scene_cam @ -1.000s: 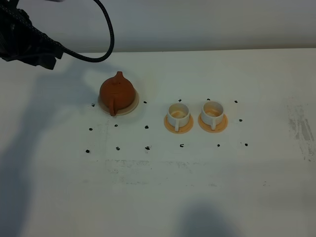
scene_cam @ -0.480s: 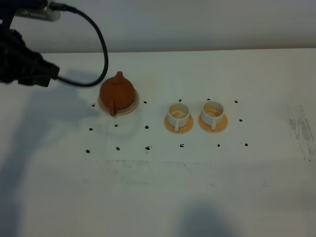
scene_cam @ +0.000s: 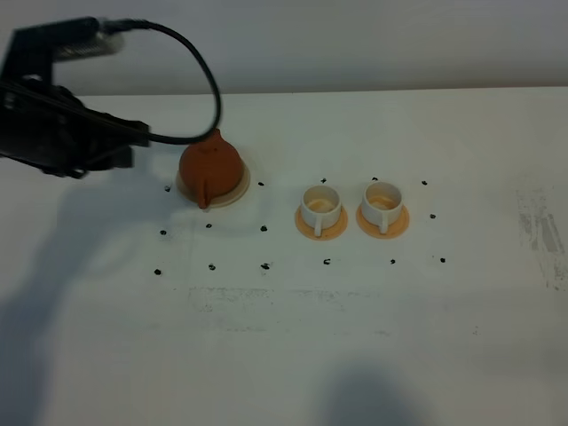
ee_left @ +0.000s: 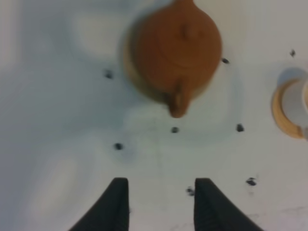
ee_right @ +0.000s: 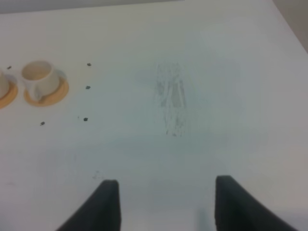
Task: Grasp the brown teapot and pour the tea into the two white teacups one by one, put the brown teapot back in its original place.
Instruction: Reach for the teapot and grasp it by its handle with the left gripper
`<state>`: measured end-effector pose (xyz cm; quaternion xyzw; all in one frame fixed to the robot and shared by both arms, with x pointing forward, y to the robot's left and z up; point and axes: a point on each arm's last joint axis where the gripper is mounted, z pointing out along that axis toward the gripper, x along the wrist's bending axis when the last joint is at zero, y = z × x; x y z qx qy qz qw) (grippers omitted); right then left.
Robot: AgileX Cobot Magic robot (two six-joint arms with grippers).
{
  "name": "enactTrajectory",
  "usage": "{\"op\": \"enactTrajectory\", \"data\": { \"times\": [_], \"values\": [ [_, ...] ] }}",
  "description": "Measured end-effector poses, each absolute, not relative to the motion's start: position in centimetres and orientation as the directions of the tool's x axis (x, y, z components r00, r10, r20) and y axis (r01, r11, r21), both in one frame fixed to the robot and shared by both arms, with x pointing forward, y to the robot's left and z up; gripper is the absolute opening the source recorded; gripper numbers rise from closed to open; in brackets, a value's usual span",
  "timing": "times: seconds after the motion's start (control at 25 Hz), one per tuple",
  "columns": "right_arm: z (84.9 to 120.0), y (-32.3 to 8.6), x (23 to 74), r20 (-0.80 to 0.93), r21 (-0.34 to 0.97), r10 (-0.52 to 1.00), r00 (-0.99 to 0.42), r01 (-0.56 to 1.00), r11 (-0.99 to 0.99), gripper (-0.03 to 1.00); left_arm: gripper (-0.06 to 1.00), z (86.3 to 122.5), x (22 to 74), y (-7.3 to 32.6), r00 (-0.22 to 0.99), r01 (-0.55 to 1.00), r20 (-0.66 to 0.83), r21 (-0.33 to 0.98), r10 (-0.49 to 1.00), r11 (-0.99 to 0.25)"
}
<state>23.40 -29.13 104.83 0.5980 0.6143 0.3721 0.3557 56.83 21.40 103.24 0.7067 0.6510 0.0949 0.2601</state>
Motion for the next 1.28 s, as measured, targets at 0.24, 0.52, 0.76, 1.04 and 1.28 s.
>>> {"op": "enactTrajectory", "data": {
  "times": [0.24,0.52,0.76,1.04,1.28],
  "values": [
    [104.8,-29.1,23.4,0.008,0.883,0.999,-0.032,0.47,0.008,0.47,0.31,101.3,58.7,18.0,0.184,0.901,-0.194,0.425,0.963,-0.087],
    [104.8,-29.1,23.4,0.008,0.883,0.999,-0.032,0.47,0.008,0.47,0.31,100.8,61.3,17.0,0.11,0.936,-0.147,0.347,0.983,-0.053],
    [104.8,-29.1,23.4,0.009,0.883,0.999,-0.032,0.47,0.008,0.47,0.31,100.9,62.9,15.6,0.112,0.941,-0.129,0.331,0.985,-0.064],
    [104.8,-29.1,23.4,0.009,0.883,0.999,-0.032,0.47,0.008,0.47,0.31,98.9,64.1,14.6,0.076,0.955,-0.082,0.291,0.994,-0.049],
    [104.8,-29.1,23.4,0.009,0.883,0.999,-0.032,0.47,0.008,0.47,0.31,97.7,64.3,14.3,0.073,0.962,-0.065,0.267,0.995,-0.053]
  ]
}}
